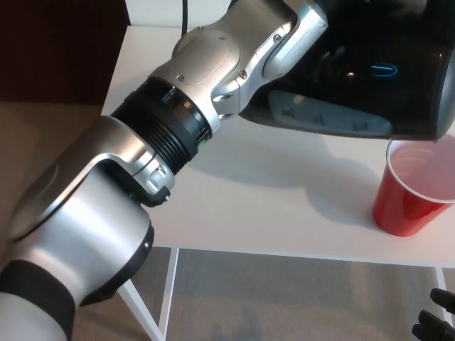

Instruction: The robot walk towards a table in front and uses its left hand to pick up the pot from the base and pour water to the cup on the right hand side

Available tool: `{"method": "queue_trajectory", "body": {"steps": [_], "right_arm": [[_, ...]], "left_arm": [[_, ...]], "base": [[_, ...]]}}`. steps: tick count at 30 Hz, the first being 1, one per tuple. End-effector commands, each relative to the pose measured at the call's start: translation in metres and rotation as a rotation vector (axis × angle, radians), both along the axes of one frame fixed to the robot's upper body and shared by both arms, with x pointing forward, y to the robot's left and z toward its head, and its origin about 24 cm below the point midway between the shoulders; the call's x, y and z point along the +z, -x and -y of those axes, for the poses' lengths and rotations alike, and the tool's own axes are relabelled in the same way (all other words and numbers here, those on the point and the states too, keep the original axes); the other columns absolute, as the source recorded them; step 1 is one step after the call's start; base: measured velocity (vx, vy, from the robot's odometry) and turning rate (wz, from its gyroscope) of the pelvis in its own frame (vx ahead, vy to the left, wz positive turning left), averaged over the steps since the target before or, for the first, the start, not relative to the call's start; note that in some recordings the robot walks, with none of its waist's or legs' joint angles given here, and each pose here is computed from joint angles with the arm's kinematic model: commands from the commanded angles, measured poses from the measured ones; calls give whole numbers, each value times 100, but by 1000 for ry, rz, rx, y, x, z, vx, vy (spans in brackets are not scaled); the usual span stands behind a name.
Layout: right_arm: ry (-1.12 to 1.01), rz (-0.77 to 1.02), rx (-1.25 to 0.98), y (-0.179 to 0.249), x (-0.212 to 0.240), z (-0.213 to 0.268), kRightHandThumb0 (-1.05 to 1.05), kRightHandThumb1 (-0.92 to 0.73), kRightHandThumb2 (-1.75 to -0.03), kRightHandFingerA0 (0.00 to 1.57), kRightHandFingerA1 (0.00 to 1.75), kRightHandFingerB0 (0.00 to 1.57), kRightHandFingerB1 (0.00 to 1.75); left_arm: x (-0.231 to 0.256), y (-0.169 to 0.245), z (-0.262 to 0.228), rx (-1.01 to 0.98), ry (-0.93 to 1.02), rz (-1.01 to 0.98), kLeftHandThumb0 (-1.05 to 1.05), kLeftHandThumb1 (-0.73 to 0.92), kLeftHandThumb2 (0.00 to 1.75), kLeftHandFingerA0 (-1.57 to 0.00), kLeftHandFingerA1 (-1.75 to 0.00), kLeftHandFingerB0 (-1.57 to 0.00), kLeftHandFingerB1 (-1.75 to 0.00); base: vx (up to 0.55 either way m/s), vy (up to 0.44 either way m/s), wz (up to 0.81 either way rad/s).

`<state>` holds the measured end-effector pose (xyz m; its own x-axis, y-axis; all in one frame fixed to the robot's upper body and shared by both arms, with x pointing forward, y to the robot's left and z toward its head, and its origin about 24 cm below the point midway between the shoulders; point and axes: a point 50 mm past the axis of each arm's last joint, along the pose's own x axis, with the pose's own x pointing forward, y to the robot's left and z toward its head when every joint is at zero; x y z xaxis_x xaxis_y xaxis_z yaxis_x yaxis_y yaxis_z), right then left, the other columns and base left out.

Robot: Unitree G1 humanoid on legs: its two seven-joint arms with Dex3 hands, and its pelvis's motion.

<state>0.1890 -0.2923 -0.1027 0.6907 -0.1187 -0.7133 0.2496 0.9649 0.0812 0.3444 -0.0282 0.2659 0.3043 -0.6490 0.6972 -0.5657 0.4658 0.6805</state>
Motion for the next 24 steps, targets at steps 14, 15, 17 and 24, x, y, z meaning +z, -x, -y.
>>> {"method": "queue_trajectory", "body": {"steps": [14,15,17,24], "right_arm": [[12,-2,0,2,2,5,-21,-53,-62,51,55,35,43],[7,0,-4,2,2,5,-21,-53,-62,51,55,35,43],[13,0,1,2,2,5,-23,-53,-62,51,55,35,43],[30,-3,5,1,2,6,-24,-52,-62,52,55,36,44]], "left_arm": [[8,8,4,-85,-138,287,-37,56,60,-112,-160,-88,-56],[8,8,5,-80,-152,306,-37,56,60,-112,-160,-88,-56],[7,9,6,-85,-160,308,-37,55,60,-113,-159,-88,-56],[9,13,9,-87,-276,323,-39,54,56,-115,-151,-82,-48]], "base": [[0,0,0],[0,0,0],[0,0,0],[0,0,0]]}}
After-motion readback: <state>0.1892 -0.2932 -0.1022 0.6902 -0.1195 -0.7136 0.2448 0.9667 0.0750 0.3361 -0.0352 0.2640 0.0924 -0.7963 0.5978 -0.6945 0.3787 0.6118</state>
